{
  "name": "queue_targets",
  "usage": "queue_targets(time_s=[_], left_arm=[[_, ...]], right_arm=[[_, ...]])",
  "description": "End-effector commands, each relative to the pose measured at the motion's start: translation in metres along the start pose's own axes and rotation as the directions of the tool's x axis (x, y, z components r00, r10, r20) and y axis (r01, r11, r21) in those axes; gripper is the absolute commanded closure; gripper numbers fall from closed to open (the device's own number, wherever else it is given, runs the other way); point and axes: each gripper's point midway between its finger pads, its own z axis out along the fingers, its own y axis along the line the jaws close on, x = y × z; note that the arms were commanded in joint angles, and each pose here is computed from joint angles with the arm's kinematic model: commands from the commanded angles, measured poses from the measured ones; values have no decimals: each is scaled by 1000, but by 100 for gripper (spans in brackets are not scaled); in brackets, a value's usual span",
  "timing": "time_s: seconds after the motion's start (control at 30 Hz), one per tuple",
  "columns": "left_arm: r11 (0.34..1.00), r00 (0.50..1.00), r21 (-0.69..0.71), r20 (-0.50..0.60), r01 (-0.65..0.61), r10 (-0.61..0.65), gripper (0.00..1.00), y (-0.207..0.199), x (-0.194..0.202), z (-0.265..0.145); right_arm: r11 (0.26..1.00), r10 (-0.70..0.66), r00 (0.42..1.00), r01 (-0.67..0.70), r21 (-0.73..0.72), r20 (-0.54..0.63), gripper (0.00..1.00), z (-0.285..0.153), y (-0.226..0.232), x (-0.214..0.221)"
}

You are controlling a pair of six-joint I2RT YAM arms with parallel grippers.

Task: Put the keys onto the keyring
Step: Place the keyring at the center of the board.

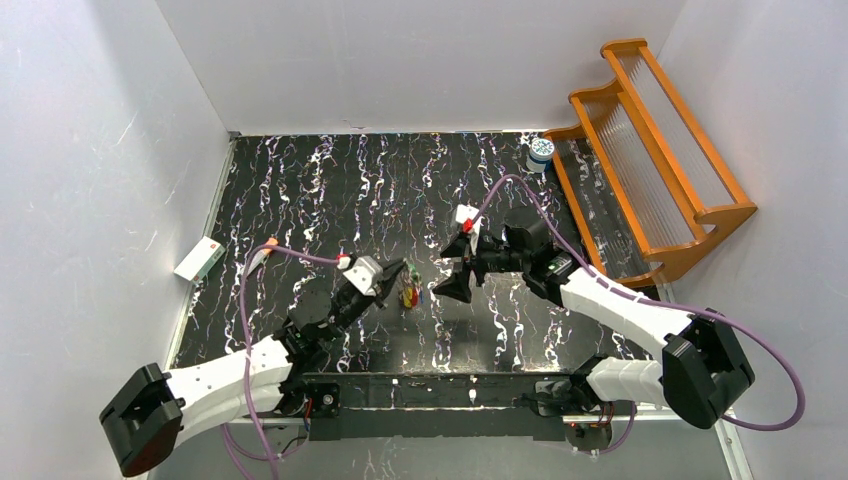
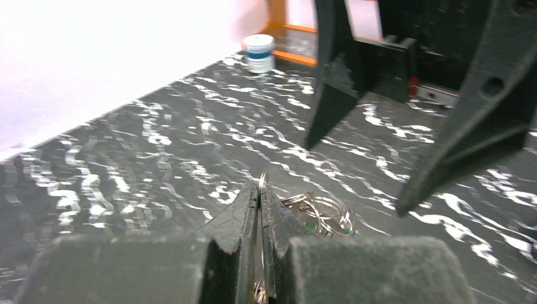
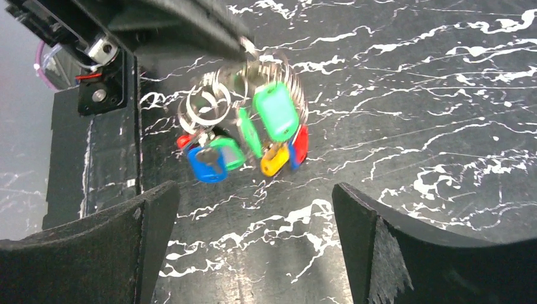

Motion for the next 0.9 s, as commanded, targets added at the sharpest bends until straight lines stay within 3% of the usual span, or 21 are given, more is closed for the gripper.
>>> queue_targets(time_s=[0.0, 0.17, 0.37, 0.63, 0.87], left_arm=[[966, 983, -182, -24, -185, 184, 100, 42, -35, 6], [911, 932, -202, -140, -358, 335, 100, 59, -45, 10], [850, 831, -93, -288, -518, 475, 100, 64, -28, 17], [844, 774, 133, -345, -520, 532, 100, 38, 23, 35], [873, 811, 232, -326, -429, 485, 100, 12, 46, 66]], right_arm=[[998, 31, 997, -34, 56, 69, 1, -8, -11, -19], [991, 99, 993, -105, 83, 69, 1, -11, -21, -12], [963, 194, 977, -207, 170, 91, 1, -17, -39, -7], [923, 248, 963, -269, 275, 108, 1, -30, -58, 4], [903, 246, 964, -267, 337, 103, 1, -40, -67, 7]])
